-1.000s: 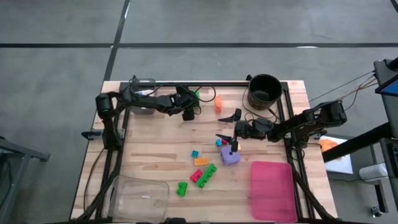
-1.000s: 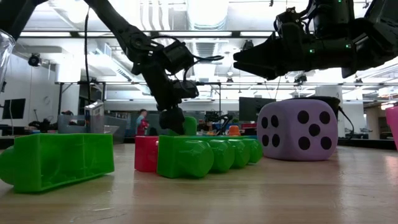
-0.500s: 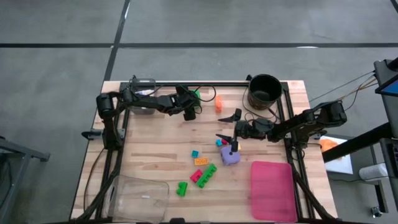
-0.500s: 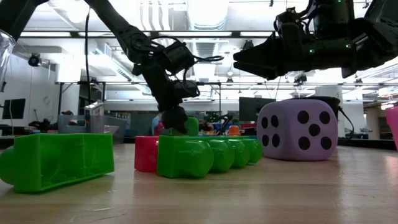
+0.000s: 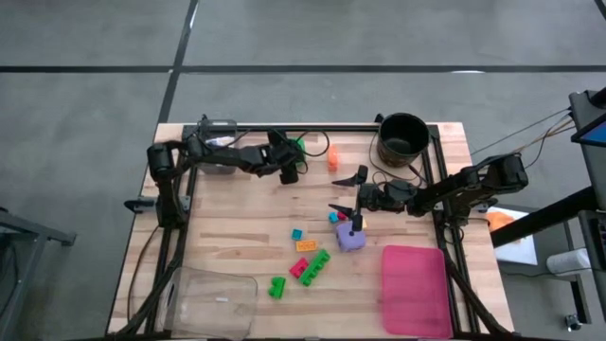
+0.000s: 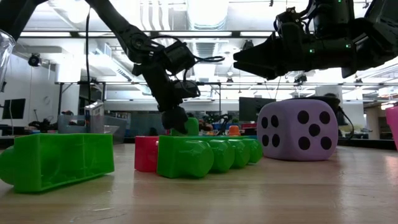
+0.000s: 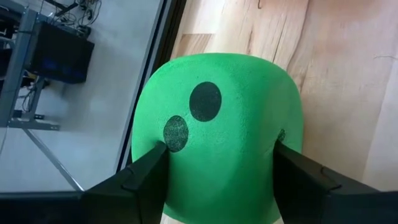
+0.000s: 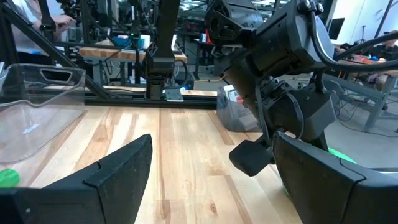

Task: Pick & Place Toys
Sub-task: Put the green die into the transparent bin

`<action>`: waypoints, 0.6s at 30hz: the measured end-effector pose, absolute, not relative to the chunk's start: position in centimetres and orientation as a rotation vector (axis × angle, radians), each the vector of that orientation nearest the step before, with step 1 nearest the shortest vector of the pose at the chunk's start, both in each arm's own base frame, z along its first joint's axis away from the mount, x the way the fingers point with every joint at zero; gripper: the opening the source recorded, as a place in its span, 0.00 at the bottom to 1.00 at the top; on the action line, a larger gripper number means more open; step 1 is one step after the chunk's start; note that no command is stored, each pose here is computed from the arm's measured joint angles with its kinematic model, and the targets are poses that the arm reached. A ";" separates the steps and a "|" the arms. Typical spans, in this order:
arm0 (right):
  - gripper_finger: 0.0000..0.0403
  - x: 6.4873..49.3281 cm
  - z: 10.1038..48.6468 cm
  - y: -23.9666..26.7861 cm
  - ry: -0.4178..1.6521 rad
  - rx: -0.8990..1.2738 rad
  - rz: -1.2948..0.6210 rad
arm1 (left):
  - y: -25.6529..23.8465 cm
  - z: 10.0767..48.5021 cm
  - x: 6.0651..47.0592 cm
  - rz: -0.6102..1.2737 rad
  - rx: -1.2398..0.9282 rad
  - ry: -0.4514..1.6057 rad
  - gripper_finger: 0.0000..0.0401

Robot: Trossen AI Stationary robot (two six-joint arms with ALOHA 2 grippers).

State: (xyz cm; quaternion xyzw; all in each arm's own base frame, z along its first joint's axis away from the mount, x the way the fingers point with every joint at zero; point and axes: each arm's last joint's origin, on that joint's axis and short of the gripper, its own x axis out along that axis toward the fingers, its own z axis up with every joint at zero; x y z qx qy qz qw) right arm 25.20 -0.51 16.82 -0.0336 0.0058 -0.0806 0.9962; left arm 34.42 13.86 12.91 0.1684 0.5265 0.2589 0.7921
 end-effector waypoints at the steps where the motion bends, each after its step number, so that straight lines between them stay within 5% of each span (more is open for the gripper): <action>1: 0.82 25.2 16.8 -0.5 0.012 -0.067 -0.161 | 13.5 13.0 34.5 0.558 0.366 1.131 0.56; 18: 0.82 25.2 16.8 -0.5 0.014 -0.068 -0.162 | 7.1 15.8 34.8 0.432 0.358 1.084 0.52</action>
